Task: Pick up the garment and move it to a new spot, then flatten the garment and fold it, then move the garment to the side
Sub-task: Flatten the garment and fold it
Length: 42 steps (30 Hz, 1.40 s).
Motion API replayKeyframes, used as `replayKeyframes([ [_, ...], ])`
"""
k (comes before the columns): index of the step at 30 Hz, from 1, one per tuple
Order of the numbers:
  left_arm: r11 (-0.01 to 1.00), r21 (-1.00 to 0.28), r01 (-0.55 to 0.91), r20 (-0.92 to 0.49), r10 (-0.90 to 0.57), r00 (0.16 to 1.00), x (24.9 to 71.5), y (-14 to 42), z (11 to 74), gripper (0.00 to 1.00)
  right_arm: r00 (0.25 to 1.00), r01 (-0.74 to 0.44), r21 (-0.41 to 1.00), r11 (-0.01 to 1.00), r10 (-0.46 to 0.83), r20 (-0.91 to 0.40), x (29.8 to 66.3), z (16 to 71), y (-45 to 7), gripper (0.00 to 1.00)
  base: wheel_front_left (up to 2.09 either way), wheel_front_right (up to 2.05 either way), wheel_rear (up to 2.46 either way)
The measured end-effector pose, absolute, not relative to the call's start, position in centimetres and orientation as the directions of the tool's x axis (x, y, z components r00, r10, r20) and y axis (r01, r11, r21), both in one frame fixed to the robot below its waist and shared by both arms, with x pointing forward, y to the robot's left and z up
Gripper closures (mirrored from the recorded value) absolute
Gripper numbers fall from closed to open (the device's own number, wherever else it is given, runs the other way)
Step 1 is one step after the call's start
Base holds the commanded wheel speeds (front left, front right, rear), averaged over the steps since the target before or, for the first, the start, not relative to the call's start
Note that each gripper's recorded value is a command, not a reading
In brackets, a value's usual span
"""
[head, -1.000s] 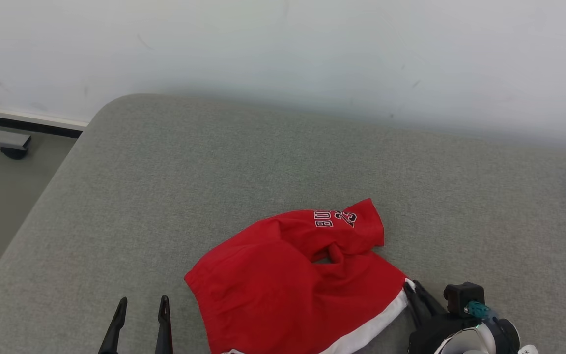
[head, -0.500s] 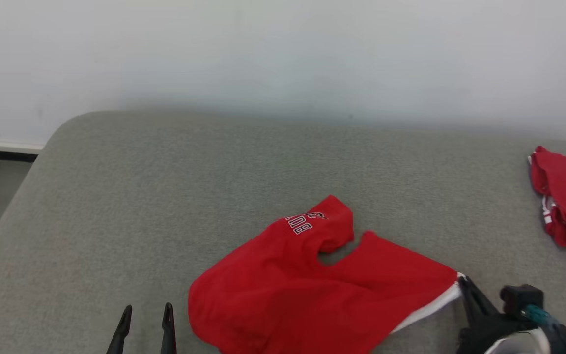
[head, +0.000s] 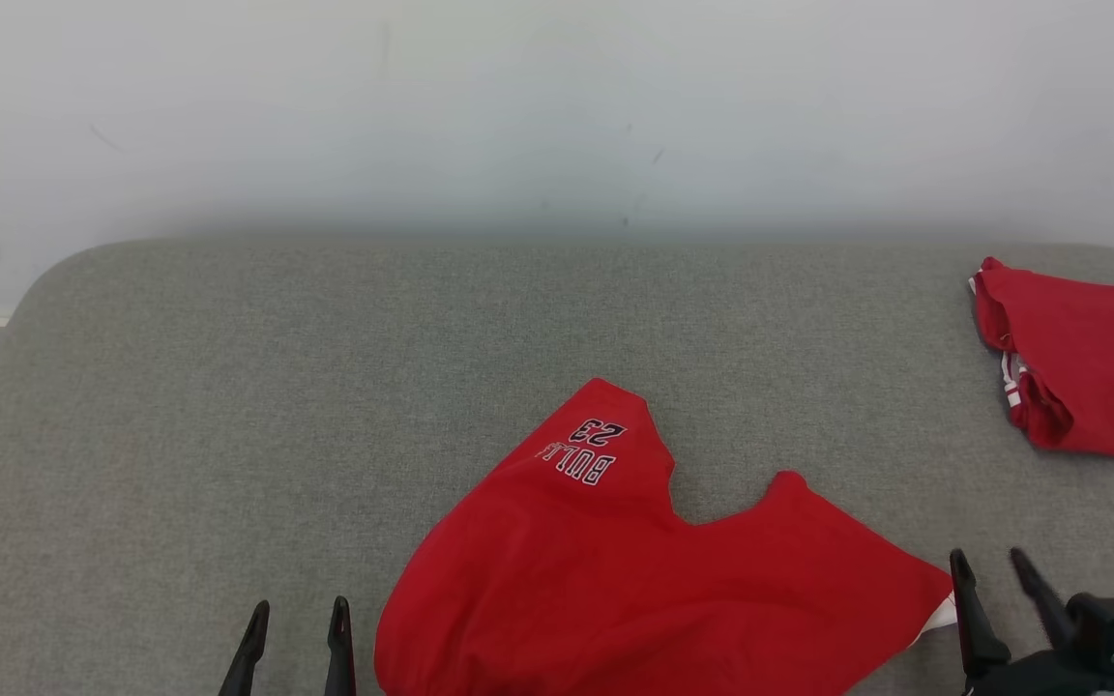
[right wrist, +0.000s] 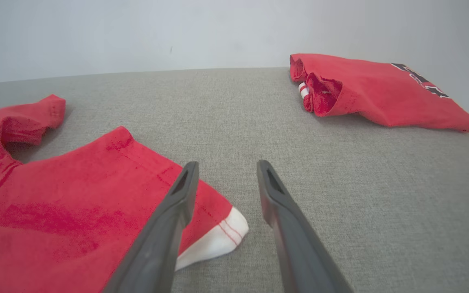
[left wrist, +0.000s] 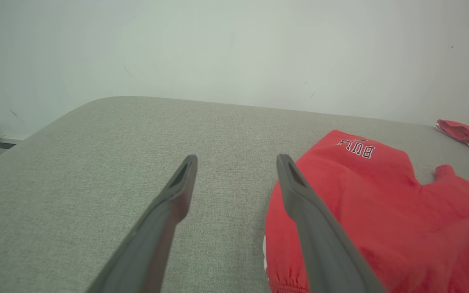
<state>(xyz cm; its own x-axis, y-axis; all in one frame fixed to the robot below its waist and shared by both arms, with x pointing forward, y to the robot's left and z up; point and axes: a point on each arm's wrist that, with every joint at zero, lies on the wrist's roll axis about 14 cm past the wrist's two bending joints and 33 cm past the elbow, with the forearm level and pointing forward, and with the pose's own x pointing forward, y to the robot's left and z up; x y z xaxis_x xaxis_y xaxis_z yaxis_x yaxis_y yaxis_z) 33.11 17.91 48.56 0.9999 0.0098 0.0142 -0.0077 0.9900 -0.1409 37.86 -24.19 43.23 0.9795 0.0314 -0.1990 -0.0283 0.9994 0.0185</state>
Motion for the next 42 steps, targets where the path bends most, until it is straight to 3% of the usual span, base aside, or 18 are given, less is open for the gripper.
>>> replayKeyframes([
  [7,0.990,-0.142,-0.006,0.027,0.010,1.000,32.9,17.9,48.9,0.00,0.996,-0.082,-0.002,0.997,0.082,-0.045,39.3,48.1,-22.2,0.00,0.00,0.00,0.00],
  [16,0.990,-0.135,-0.043,0.041,0.049,0.998,32.2,19.1,49.3,0.00,0.953,-0.299,-0.017,0.954,0.297,-0.058,42.3,50.0,-14.2,0.00,0.00,0.00,0.00],
  [24,0.985,-0.144,-0.097,0.024,0.101,0.995,31.5,20.4,48.8,0.00,0.892,-0.441,-0.034,0.897,0.434,-0.128,46.4,49.8,-7.8,0.00,0.00,0.00,0.00],
  [30,0.980,-0.145,-0.139,0.005,0.141,0.990,31.2,21.5,48.4,0.00,0.848,-0.487,-0.060,0.871,0.456,-0.270,49.8,47.2,-5.4,0.00,0.00,0.00,0.00],
  [41,0.970,-0.140,-0.196,-0.043,0.192,0.980,31.3,22.9,47.2,0.00,0.744,-0.545,-0.052,0.837,0.455,-0.489,50.8,41.2,-3.0,0.00,0.00,0.00,0.00],
  [42,0.970,-0.140,-0.199,-0.046,0.195,0.980,31.3,22.9,47.1,0.00,0.733,-0.548,-0.047,0.835,0.452,-0.508,50.7,40.7,-2.9,0.52,0.00,0.00,0.00],
])
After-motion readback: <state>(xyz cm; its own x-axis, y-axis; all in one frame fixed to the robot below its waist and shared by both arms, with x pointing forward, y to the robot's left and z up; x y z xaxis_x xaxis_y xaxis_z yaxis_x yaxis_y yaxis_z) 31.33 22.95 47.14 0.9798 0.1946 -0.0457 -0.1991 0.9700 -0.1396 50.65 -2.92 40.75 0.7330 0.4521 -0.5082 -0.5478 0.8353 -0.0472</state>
